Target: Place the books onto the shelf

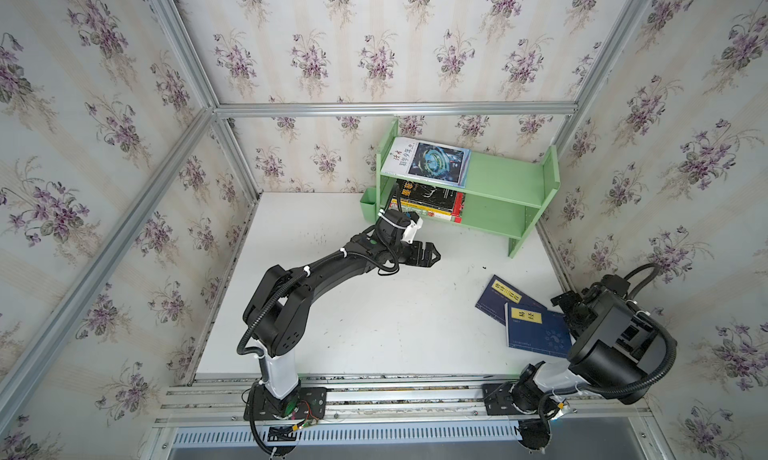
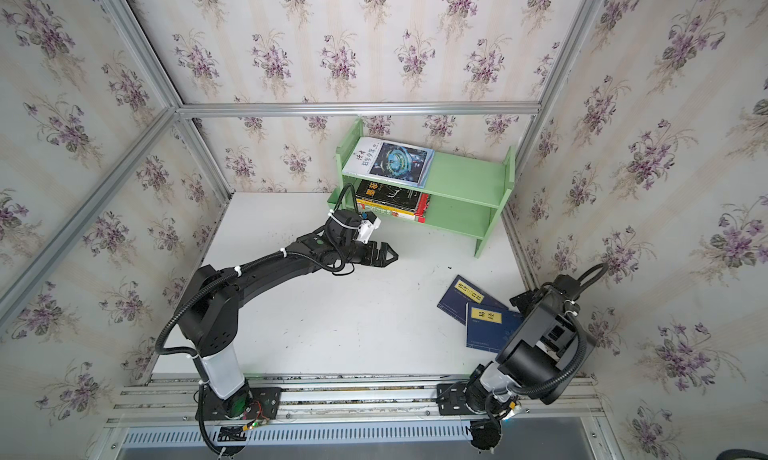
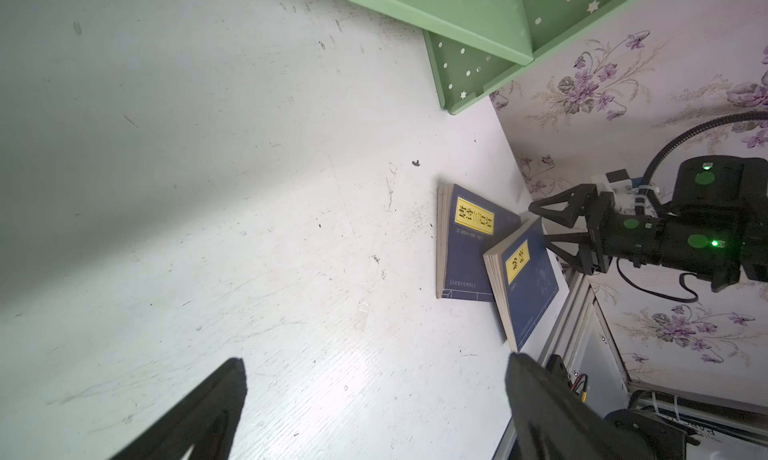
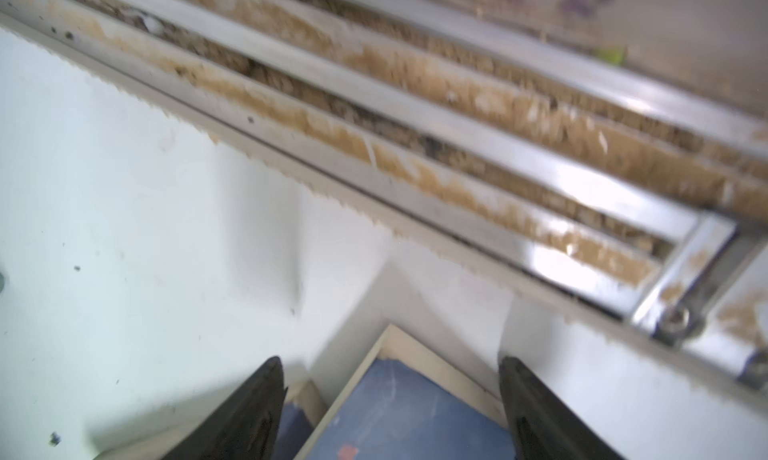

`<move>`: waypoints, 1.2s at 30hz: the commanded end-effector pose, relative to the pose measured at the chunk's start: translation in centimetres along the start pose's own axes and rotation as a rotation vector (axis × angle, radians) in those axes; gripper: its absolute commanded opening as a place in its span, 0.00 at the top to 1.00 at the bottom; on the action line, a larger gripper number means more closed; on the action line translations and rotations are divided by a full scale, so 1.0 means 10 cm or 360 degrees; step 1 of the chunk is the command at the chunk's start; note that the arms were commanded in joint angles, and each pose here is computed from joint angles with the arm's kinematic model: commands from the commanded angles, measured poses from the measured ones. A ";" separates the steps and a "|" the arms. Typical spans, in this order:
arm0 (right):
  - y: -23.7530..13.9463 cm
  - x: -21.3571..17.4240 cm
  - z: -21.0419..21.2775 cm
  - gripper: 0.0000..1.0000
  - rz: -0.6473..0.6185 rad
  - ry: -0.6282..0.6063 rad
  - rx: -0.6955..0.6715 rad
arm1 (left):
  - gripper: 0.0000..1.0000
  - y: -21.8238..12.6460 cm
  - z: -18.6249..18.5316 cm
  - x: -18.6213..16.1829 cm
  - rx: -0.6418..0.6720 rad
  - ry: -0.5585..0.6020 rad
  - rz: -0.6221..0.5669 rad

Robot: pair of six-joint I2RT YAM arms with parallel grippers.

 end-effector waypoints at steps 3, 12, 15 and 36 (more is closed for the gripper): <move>-0.18 -0.11 -0.10 0.12 0.0063 -0.0016 -0.0091 | 0.01 0.05 -0.04 -0.07 -0.0065 0.0040 0.0041; -0.24 -0.27 -0.35 0.00 0.0177 -0.0073 -0.0300 | 0.01 0.09 -0.16 -0.14 -0.0151 0.0159 0.0106; -0.20 -0.33 -0.37 0.00 0.0209 -0.0058 -0.0287 | 0.01 0.16 -0.35 -0.20 -0.0235 0.0277 0.0180; -0.13 -1.03 -0.26 0.05 0.0424 0.0091 -0.0009 | 0.01 0.72 -0.93 -0.74 -0.0473 0.0491 0.0574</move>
Point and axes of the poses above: each gripper's point midway between its finger pads, its own y axis out along the fingers, its own z axis along the line the jaws close on, x = y × z, the point moved 1 cm from there along -y, back along the fingers, and after that the axes turned 14 degrees about y, right-handed, at the moved point
